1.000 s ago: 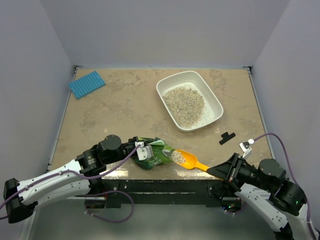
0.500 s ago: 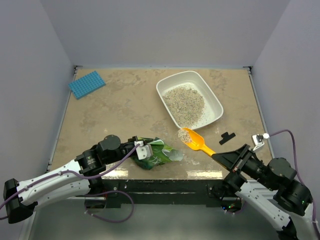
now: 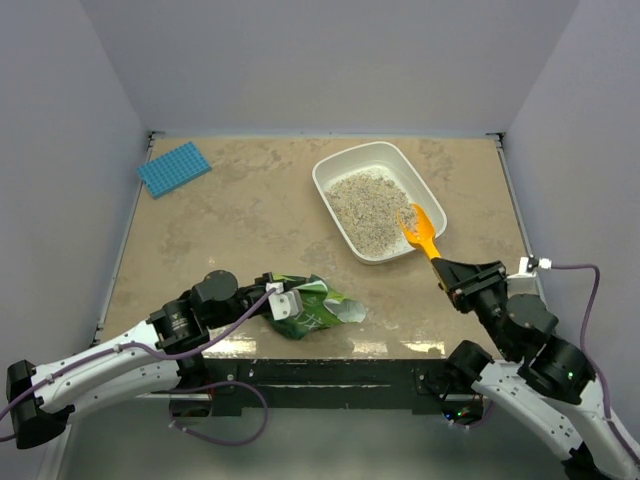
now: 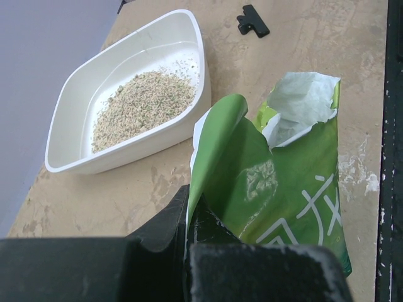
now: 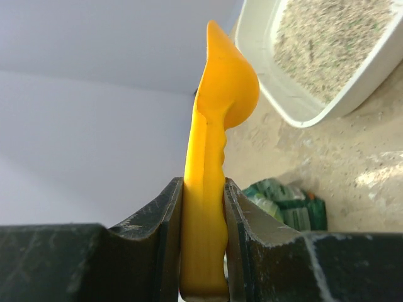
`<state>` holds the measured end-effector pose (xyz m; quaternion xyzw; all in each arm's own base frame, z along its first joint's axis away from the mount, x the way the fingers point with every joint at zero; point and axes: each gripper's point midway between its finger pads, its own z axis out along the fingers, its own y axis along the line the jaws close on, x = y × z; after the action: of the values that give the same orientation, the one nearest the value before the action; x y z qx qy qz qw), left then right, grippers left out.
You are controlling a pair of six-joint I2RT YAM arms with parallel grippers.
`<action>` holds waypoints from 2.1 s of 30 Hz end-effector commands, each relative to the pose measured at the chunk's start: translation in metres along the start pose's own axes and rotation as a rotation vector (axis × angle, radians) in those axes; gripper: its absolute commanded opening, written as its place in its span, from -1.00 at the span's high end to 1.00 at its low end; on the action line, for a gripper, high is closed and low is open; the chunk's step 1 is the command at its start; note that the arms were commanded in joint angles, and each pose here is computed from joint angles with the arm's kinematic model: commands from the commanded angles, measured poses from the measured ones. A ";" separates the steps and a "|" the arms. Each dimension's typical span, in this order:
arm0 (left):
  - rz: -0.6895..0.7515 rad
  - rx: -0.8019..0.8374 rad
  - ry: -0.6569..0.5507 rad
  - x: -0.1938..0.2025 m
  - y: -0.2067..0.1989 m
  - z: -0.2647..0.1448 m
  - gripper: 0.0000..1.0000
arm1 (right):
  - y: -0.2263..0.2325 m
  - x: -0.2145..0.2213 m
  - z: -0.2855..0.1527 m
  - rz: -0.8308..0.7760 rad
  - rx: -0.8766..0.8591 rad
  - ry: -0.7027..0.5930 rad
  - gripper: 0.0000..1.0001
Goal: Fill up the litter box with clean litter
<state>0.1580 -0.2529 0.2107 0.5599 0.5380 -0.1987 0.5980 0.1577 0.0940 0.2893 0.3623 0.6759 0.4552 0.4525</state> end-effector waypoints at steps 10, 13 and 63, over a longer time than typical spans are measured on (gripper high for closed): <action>-0.029 0.001 -0.074 -0.016 -0.001 -0.003 1.00 | -0.034 0.010 0.109 -0.250 0.219 -0.212 1.00; -0.029 -0.003 -0.072 -0.016 -0.001 -0.003 1.00 | -0.033 0.006 0.138 -0.500 0.353 -0.185 1.00; -0.052 -0.108 -0.046 -0.014 0.018 -0.010 1.00 | -0.193 -0.140 0.163 -0.692 0.884 -0.020 1.00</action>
<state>0.1627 -0.2449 0.2207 0.5316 0.5496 -0.1897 0.6159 0.3278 -0.0556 0.1336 0.2703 0.8789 -0.0950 0.3814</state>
